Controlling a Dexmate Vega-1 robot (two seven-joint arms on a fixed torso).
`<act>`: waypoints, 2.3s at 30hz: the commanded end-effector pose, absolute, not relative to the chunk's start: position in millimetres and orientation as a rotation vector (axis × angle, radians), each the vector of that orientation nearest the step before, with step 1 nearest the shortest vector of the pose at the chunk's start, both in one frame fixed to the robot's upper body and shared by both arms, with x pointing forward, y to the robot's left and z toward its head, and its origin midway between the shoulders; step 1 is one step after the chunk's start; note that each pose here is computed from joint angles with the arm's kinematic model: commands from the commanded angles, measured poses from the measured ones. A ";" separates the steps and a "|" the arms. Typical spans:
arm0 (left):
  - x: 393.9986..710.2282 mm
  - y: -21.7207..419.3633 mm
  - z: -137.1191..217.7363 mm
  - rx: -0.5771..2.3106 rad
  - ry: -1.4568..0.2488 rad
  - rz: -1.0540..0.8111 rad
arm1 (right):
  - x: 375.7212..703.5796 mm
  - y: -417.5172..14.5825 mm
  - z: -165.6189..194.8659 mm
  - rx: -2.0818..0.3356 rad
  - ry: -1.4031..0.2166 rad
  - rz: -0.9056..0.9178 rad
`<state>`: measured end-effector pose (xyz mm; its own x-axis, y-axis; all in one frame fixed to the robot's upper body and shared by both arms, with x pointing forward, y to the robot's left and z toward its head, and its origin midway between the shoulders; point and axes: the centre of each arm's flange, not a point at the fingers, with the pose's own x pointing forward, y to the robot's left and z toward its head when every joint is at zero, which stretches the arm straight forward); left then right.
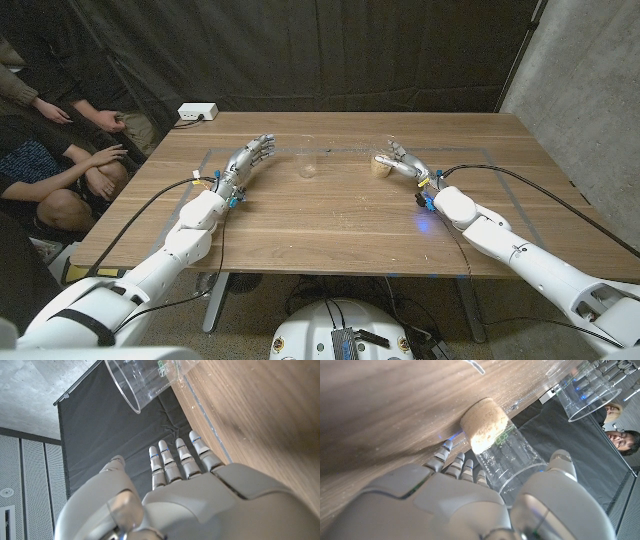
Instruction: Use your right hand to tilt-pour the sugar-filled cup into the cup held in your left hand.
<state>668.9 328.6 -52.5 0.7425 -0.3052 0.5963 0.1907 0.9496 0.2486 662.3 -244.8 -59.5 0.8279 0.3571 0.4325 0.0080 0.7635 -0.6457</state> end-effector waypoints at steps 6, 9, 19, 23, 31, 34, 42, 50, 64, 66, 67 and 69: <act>678.5 336.7 -43.2 0.178 -0.689 -0.274 | 669.1 -230.0 -57.2 -0.652 -0.573 0.190; 680.3 336.4 -43.0 0.178 -0.688 -0.274 | 669.4 -228.2 -58.2 -0.644 -0.574 0.183; 683.8 336.2 -44.3 0.172 -0.678 -0.273 | 668.7 -224.2 -70.3 -0.615 -0.576 0.149; 685.2 335.4 -44.5 0.173 -0.676 -0.274 | 669.3 -225.3 -74.0 -0.609 -0.588 0.134; 686.7 333.2 -42.6 0.177 -0.676 -0.275 | 670.0 -227.5 -80.3 -0.597 -0.644 0.110; 687.3 332.7 -42.1 0.178 -0.675 -0.276 | 669.9 -228.0 -81.6 -0.595 -0.662 0.107; 688.8 332.4 -42.3 0.179 -0.669 -0.277 | 669.1 -228.1 -83.8 -0.579 -0.670 0.111; 690.9 334.2 -40.6 0.179 -0.670 -0.277 | 671.9 -223.1 -76.6 -0.578 -0.661 0.140; 693.2 337.9 -37.6 0.179 -0.665 -0.275 | 674.8 -216.0 -69.9 -0.582 -0.646 0.160; 693.4 338.0 -37.5 0.176 -0.664 -0.274 | 675.0 -214.8 -70.4 -0.583 -0.648 0.157; 693.6 338.1 -37.4 0.176 -0.664 -0.273 | 675.1 -214.2 -70.7 -0.580 -0.650 0.155; 694.4 338.2 -37.1 0.176 -0.661 -0.274 | 675.5 -213.5 -71.5 -0.575 -0.654 0.146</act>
